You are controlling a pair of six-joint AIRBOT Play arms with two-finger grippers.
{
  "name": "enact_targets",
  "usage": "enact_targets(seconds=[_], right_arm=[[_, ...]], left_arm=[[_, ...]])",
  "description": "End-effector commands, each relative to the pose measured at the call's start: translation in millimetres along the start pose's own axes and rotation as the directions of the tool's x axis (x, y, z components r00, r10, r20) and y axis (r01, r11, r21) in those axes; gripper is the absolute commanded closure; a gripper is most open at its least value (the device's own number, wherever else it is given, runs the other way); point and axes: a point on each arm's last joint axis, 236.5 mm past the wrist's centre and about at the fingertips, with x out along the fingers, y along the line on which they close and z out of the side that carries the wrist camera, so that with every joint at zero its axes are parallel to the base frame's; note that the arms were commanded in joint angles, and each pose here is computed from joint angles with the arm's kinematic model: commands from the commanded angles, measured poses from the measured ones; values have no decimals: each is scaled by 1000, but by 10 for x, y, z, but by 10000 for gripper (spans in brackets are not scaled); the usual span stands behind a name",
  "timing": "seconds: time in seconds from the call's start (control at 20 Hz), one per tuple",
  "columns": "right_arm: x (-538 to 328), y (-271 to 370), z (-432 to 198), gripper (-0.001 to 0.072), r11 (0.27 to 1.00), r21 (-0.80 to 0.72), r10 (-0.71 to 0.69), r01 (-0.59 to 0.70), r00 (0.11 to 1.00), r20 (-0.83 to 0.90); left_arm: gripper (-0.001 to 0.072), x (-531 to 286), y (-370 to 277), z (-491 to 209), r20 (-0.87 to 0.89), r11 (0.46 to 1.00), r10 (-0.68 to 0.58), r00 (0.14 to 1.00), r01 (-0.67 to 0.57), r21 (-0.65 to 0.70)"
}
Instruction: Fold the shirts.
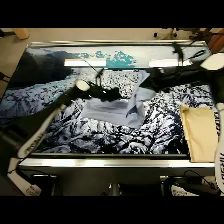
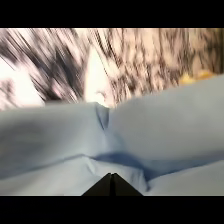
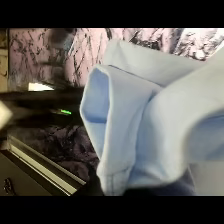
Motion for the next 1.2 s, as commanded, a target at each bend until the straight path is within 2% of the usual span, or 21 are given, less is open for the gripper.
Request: enact_targets(seconds=[0.0,0.15,0.2,0.25,0.3,0.45,0.55,0.6,0.65,0.7,0.75,0.8,0.85,0.95,1.0,1.15], right_arm=[[996,75,-68,694,998,41,59,-56,996,-62],[1927,226,-272,688,971,162,190,-173,977,-98],[2152,250,-294,557,956,209,226,-205,971,-82],[2321,310,-277,213,939,229,273,-255,961,-50],[2369,378,-195,19,923,223,323,-313,946,-8],[2059,339,110,51,916,194,345,-350,937,57],[1660,32,124,52,960,142,246,-243,969,-8],[1445,-261,82,52,985,115,139,-132,989,-54],[1177,-722,-4,52,996,83,-33,42,993,-113],[851,-1308,-168,53,961,64,-251,268,948,-198],[536,-1825,-360,64,884,67,-428,463,858,-283],[343,-2148,-563,85,820,83,-506,566,785,-358],[367,-2242,-738,83,821,116,-476,559,782,-402],[743,-2078,-861,80,891,197,-317,410,870,-378],[923,-2022,-853,80,902,241,-269,359,902,-338],[1273,-1921,-838,86,913,275,-220,301,931,-292]], left_arm=[[676,-1436,200,687,209,976,166,964,-191,108],[676,-2626,-103,971,417,964,163,894,-235,126],[675,-2896,-229,971,462,960,156,873,-245,138],[676,-3129,-362,941,499,954,149,854,-256,154],[675,-3275,-467,894,518,949,143,843,-266,169],[675,-3457,-583,676,511,923,178,841,-323,209],[675,-3451,-509,560,478,911,217,851,-352,214],[675,-3444,-435,536,467,904,243,850,-373,210],[675,-3436,-351,527,461,896,268,846,-394,203],[675,-3413,-279,511,452,893,285,845,-406,196],[675,-3381,-229,490,442,894,293,848,-407,189],[675,-3346,-190,466,430,895,297,852,-405,184],[675,-3300,-170,441,419,897,299,857,-403,184],[675,-3239,-150,408,405,900,297,864,-395,183],[675,-3218,-155,396,401,902,296,867,-392,182],[675,-3174,-194,374,393,902,289,873,-385,194]])
